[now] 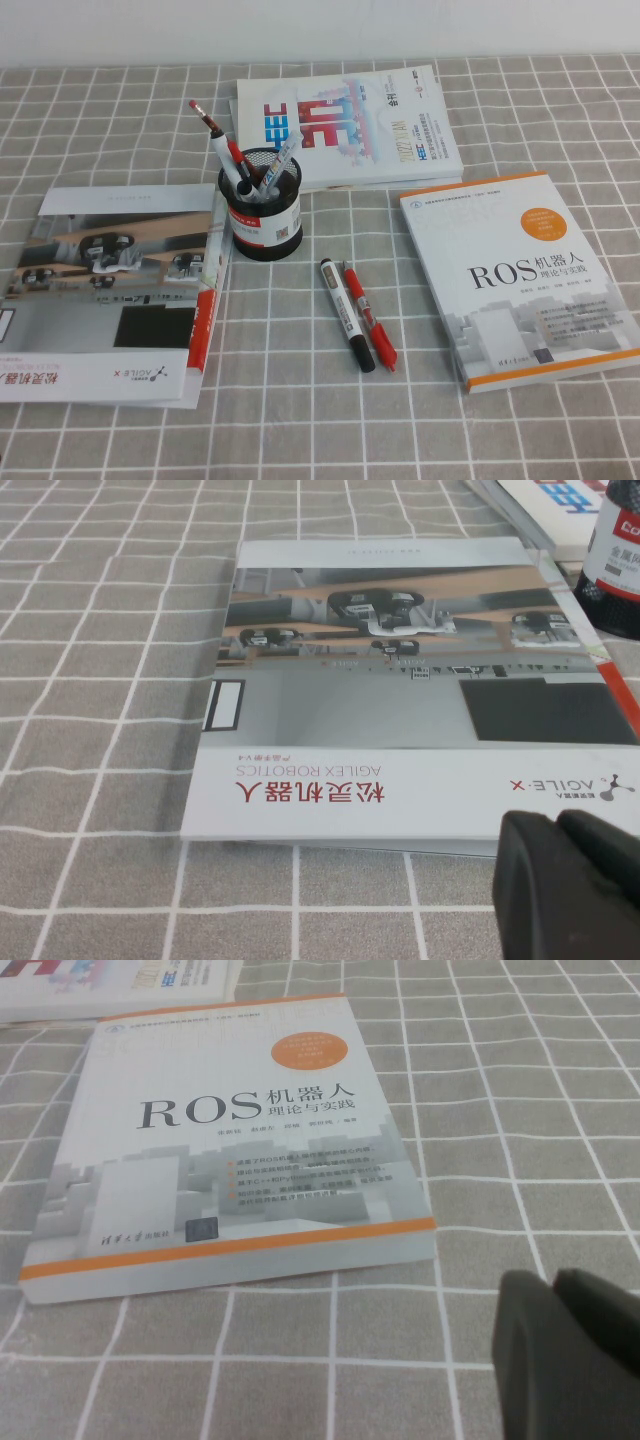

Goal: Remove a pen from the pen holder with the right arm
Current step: 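Take a marker out of the pen holder and lay it on the table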

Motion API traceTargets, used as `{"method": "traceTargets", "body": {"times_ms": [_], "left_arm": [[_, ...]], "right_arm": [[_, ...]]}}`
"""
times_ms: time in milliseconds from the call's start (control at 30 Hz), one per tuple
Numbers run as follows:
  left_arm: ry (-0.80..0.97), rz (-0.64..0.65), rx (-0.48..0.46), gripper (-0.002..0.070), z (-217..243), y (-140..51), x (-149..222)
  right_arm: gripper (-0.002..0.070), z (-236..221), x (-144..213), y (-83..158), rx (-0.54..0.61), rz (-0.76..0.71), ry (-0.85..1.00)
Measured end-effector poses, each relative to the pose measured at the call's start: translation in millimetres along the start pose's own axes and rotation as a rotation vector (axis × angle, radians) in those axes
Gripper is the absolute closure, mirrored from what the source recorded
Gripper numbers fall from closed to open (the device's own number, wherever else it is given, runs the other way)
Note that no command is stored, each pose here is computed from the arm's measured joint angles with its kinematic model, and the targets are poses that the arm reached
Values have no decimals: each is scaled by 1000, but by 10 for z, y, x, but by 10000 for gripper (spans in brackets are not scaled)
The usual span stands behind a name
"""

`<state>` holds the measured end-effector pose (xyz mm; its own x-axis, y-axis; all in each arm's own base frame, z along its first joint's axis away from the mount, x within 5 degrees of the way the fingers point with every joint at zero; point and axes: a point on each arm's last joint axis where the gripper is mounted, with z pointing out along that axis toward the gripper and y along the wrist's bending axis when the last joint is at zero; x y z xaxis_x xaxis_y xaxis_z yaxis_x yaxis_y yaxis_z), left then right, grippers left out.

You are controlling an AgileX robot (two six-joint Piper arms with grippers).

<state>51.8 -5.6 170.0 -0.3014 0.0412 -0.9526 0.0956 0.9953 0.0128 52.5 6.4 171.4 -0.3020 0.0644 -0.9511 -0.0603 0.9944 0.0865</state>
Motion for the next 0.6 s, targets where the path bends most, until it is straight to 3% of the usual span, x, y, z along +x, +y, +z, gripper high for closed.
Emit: {"method": "traceTargets", "body": {"times_ms": [267,600], "left_arm": [[0,0,0,678,0,0,0],[0,0,0,678,0,0,0]], "right_arm": [[689,0,-3,11,-12,31,-3],[689,-16,-162,47,-77,289,-170]]}}
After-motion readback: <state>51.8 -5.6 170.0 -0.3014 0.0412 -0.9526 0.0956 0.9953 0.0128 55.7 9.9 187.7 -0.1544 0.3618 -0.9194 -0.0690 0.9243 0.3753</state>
